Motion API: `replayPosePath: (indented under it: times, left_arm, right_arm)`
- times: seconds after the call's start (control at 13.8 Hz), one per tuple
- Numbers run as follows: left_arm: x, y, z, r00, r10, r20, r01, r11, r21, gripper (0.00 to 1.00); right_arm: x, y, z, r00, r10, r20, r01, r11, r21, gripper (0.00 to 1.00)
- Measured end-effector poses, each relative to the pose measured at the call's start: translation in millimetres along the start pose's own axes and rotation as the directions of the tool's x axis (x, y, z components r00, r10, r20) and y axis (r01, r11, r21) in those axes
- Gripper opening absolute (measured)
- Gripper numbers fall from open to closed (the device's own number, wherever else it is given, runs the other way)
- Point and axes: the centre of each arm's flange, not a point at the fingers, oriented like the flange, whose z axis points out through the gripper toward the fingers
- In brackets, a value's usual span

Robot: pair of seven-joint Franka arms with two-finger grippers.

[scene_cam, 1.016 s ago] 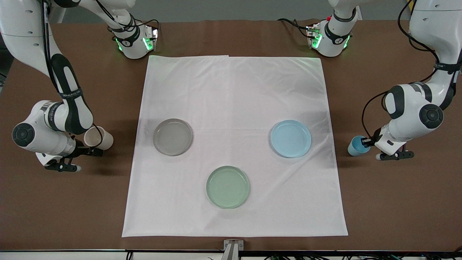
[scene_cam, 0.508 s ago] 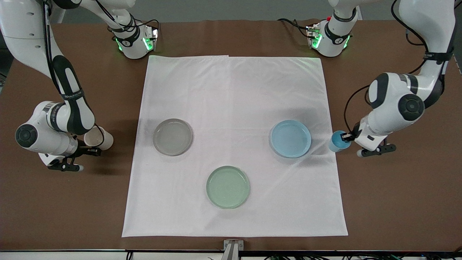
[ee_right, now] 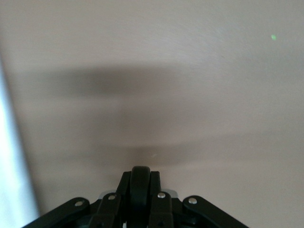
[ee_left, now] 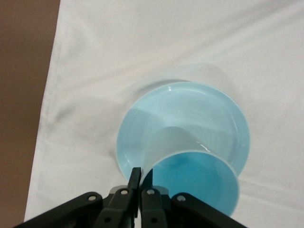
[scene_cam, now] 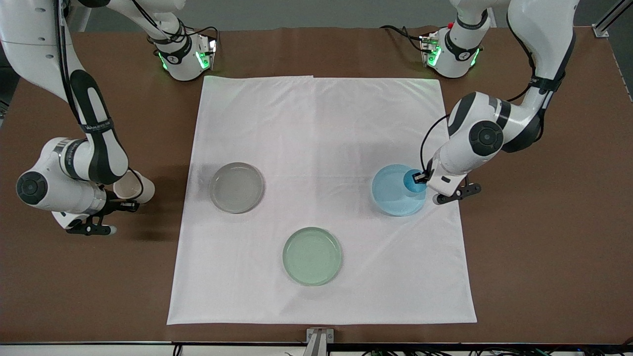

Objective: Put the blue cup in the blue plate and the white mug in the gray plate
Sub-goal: 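Carry the blue cup onto the blue plate with the left gripper, then release the cup and raise the left gripper while the right gripper carries the mug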

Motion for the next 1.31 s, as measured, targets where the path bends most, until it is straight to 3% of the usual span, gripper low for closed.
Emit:
replayPosePath:
  times: [0.29, 0.58, 0.8, 1.02, 1.31]
  left_arm:
    - [-4.7, 12.5, 27.7, 1.000, -0.018, 0.017, 0.018, 1.000, -0.016, 0.07]
    - [4.7, 10.7, 20.3, 1.000, -0.031, -0.005, 0.031, 0.999, -0.034, 0.44]
    - [33.9, -0.6, -35.0, 0.997, -0.061, -0.048, 0.059, 0.997, -0.045, 0.72]
    - [71.9, -31.4, -123.5, 0.998, -0.043, -0.054, 0.042, 0.999, -0.014, 1.00]
    - [108.7, -94.5, -213.0, 0.997, -0.012, -0.081, 0.011, 1.000, -0.012, 1.00]
  right_arm:
    - [-6.2, -109.1, -104.8, 0.998, -0.061, 0.020, 0.061, 0.998, 0.005, 0.19]
    - [-29.0, -243.3, -99.3, 0.999, -0.026, 0.023, 0.026, 0.999, -0.022, 0.19]
    - [-42.2, -317.5, -69.5, 1.000, -0.023, -0.003, 0.023, 1.000, 0.002, 0.19]
    - [-47.3, -348.9, -26.8, 0.998, -0.058, -0.001, 0.058, 0.998, -0.011, 0.19]
    - [-45.3, -355.1, -19.7, 0.998, -0.066, -0.024, 0.066, 0.998, -0.012, 0.19]
